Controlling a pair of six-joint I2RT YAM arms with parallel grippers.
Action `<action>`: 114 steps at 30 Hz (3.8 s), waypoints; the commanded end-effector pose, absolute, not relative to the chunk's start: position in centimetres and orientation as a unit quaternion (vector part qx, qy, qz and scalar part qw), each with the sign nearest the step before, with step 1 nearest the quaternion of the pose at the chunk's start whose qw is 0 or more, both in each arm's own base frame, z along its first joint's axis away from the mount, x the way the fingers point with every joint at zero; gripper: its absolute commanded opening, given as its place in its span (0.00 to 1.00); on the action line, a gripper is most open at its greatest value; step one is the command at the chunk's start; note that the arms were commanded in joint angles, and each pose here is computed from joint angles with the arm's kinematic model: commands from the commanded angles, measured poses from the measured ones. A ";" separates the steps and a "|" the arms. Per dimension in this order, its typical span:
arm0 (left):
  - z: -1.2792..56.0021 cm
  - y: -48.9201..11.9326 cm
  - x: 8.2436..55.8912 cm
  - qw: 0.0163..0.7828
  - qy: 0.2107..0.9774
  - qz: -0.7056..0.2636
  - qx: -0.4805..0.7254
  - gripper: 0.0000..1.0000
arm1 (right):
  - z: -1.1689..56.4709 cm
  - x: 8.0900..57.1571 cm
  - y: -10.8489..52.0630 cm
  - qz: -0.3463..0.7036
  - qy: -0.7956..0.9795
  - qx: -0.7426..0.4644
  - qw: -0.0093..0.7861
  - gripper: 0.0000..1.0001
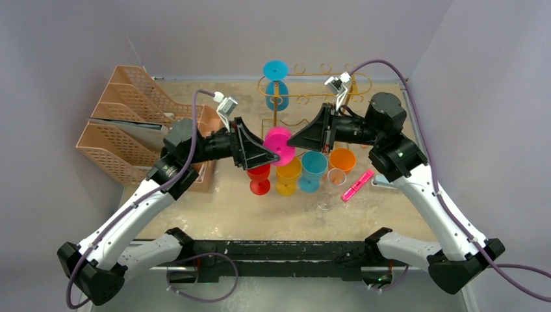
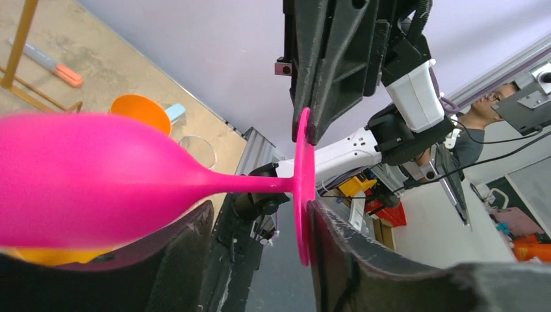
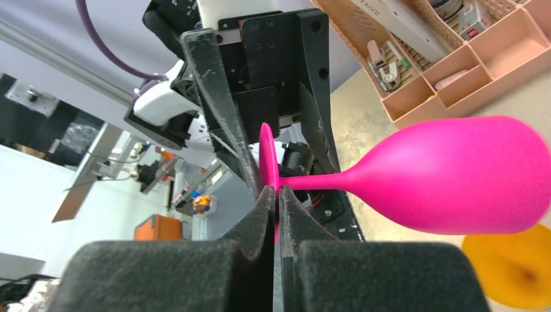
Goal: Take the wine glass off the wine glass rack
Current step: Place the wine glass at the center of the board.
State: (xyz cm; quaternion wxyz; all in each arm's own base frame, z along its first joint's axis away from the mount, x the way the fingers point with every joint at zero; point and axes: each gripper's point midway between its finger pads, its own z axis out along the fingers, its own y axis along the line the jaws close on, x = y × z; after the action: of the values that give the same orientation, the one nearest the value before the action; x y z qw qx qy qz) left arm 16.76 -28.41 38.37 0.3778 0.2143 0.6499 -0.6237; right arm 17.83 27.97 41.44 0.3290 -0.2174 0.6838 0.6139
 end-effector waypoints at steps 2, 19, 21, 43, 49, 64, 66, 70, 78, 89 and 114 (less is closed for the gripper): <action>40.6 -29.0 16.9 0.402 0.623 -0.636 0.215 0.36 | 43.3 16.1 27.2 0.608 0.659 -0.259 0.360 0.00; 39.2 -29.6 14.5 0.379 0.607 -0.642 0.276 0.00 | 42.8 15.5 27.3 0.616 0.655 -0.270 0.345 0.00; 38.8 -29.7 14.1 0.378 0.609 -0.634 0.290 0.00 | 42.7 15.4 27.3 0.616 0.654 -0.271 0.346 0.02; 29.7 -22.8 5.9 0.503 0.436 -0.442 0.601 0.00 | 42.0 19.2 24.3 0.611 0.681 -0.181 0.361 0.85; 30.1 -22.1 3.4 0.499 0.374 -0.455 0.635 0.00 | 41.6 19.9 25.8 0.651 0.690 -0.186 0.256 0.77; 30.4 -22.3 3.8 0.496 0.371 -0.445 0.647 0.00 | 40.6 14.9 30.4 0.679 0.664 -0.285 0.130 0.58; 30.3 -22.5 4.0 0.493 0.375 -0.445 0.647 0.00 | 40.7 14.2 30.4 0.682 0.658 -0.295 0.120 0.54; 30.4 -22.8 4.5 0.492 0.381 -0.444 0.645 0.00 | 40.8 12.3 30.8 0.687 0.643 -0.325 0.095 0.38; 30.9 -23.1 4.8 0.492 0.378 -0.444 0.647 0.00 | 40.2 10.9 31.1 0.683 0.640 -0.345 0.073 0.18; 30.9 -23.0 4.9 0.483 0.394 -0.443 0.644 0.00 | 41.0 10.6 30.7 0.677 0.628 -0.360 0.129 0.00; 31.5 -21.6 8.2 0.544 0.468 -0.362 0.594 0.84 | 36.5 12.6 28.5 0.503 0.715 -0.376 0.306 0.00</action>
State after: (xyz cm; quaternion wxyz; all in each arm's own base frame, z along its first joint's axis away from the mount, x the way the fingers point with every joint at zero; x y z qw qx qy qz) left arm 6.32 -22.38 29.54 0.4949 0.6219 0.4462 -0.4113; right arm 11.94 29.70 36.19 0.2276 -0.3478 0.7104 0.5679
